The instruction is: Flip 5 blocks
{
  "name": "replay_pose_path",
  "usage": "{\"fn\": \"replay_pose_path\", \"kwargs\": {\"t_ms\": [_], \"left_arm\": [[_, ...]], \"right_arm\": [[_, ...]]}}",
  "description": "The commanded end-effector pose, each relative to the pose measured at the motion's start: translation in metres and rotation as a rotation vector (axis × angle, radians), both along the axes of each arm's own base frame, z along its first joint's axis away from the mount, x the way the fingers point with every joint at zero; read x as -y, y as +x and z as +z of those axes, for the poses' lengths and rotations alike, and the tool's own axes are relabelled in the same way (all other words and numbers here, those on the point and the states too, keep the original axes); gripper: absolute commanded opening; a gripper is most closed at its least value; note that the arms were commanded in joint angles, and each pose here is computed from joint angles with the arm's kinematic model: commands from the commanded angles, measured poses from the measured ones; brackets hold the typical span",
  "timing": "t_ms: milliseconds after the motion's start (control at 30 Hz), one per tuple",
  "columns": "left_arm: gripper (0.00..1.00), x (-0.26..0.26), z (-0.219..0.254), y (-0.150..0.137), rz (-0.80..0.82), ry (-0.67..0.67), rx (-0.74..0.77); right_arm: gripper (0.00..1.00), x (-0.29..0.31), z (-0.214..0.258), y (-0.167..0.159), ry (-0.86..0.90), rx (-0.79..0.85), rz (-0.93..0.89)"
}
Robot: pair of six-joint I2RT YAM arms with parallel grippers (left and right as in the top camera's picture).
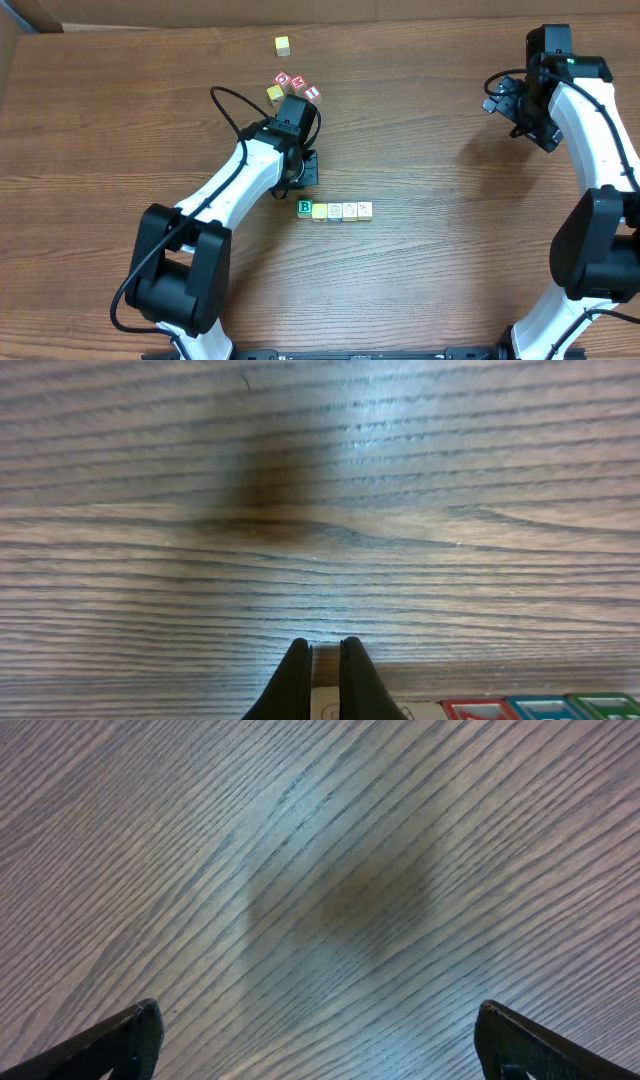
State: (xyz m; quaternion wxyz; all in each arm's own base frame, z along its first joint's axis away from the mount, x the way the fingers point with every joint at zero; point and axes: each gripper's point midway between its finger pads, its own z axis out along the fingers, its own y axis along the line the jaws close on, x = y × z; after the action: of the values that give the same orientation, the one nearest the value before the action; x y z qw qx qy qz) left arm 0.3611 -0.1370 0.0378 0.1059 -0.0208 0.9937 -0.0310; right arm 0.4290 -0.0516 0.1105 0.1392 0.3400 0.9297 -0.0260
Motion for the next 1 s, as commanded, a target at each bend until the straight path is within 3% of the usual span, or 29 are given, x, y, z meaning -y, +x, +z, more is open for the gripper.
{"fn": "replay_pose_path", "kwargs": {"t_ms": [0, 967], "left_arm": [[0.04, 0.007, -0.01, -0.004, -0.008, -0.013, -0.038], [0.04, 0.008, -0.014, -0.03, -0.019, -0.022, -0.152]], "right_arm": [[1.0, 0.002, 0.012, 0.004, -0.013, 0.034, 0.001], [1.0, 0.002, 0.012, 0.004, -0.013, 0.033, 0.001]]}}
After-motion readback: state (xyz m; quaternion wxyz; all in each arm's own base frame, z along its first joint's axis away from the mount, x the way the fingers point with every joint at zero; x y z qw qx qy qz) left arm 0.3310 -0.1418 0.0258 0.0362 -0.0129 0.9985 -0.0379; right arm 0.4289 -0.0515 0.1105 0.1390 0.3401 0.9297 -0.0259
